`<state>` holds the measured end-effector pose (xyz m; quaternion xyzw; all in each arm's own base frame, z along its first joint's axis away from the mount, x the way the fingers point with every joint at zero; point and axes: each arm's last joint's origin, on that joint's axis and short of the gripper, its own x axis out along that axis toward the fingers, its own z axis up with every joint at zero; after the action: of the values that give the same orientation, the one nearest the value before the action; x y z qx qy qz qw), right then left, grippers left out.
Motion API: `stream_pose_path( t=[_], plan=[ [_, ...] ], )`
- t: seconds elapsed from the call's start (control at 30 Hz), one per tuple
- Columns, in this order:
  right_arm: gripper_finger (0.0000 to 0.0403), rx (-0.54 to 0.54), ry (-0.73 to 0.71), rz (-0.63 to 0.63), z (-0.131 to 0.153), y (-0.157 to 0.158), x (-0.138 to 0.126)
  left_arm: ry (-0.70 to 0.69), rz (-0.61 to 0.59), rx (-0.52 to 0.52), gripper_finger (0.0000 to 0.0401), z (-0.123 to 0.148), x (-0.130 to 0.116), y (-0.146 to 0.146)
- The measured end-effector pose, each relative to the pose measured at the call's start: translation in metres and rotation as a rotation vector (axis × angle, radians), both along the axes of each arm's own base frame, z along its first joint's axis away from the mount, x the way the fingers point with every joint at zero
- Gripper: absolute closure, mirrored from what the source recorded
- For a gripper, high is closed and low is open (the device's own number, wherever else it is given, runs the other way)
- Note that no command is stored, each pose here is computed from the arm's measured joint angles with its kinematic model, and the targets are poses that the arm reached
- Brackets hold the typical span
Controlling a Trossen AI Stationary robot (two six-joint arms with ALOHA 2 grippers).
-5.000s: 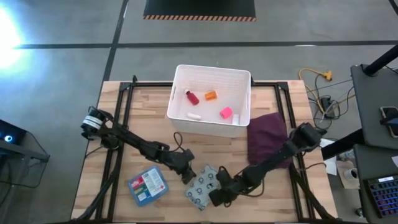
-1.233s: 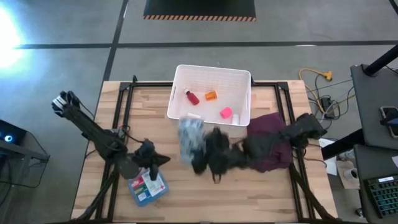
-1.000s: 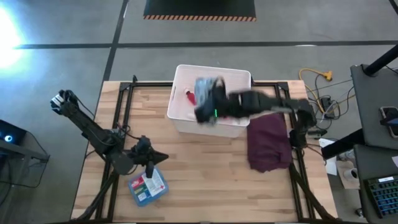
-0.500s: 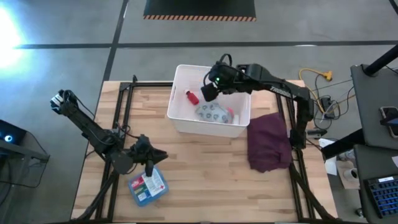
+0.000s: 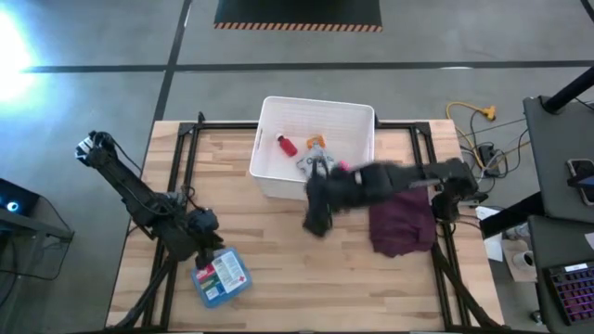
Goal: Pick & place medical supplies in basket/bin
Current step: Put the blue medicine kit into the white container
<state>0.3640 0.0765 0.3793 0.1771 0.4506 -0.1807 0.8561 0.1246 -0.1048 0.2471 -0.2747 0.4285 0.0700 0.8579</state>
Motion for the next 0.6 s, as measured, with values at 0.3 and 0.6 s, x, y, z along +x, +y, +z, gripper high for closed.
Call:
stream_pose_path(
  t=[0.3, 0.6],
  plan=[
    [0.0206, 0.288, -0.124, -0.097, -0.062, 0.084, 0.005, 0.312, -0.082, -0.022, 0.0396, -0.018, -0.017, 0.005],
    [0.0267, 0.688, -0.339, -0.160, -0.137, 0.112, 0.038, 0.554, 0.016, -0.051, 0.0400, -0.062, -0.028, 0.007]
  ],
)
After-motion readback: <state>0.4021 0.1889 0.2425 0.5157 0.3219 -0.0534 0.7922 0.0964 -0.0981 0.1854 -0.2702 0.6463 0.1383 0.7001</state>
